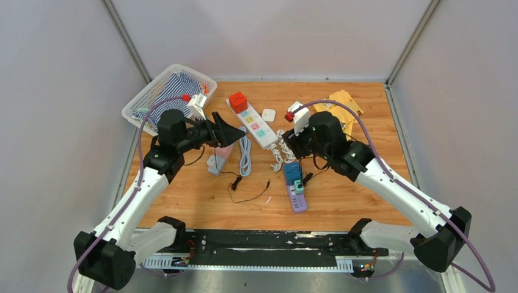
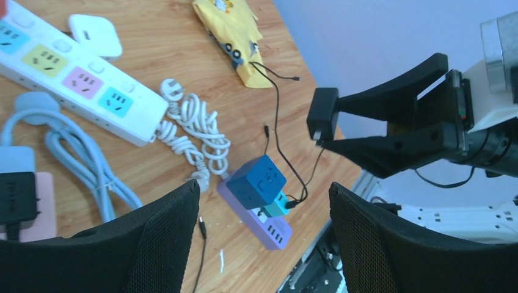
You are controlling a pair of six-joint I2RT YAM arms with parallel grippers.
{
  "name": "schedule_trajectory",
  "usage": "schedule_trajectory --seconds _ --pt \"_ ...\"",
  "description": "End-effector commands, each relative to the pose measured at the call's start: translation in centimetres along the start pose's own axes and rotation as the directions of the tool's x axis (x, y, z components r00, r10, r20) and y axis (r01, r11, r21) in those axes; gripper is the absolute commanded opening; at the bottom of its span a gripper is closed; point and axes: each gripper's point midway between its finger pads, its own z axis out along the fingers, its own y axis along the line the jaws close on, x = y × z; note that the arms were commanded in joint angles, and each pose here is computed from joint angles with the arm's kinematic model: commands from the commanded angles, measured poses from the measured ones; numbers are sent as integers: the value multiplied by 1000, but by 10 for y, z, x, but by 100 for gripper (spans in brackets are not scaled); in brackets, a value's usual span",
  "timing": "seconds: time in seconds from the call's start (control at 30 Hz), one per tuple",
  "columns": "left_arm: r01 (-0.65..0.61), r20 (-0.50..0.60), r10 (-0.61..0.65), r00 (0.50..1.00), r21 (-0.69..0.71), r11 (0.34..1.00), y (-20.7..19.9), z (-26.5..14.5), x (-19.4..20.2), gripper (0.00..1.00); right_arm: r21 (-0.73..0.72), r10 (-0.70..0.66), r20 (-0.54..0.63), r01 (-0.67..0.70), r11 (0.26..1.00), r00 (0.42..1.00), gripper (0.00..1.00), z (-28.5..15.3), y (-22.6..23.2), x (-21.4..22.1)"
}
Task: Insert the plug
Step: Pick up the plug from the center of the board.
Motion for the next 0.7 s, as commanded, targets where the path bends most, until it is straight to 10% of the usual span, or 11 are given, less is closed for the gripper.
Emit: schedule_trajectory --seconds 0.0,0.67 --pt "18 -35 -16 999 81 997 -19 8 7 79 -74 29 129 -20 997 991 33 -1 34 -22" --pt "72 -154 -48 987 148 986 -55 35 37 66 -247 44 252 20 969 967 33 -5 91 -47"
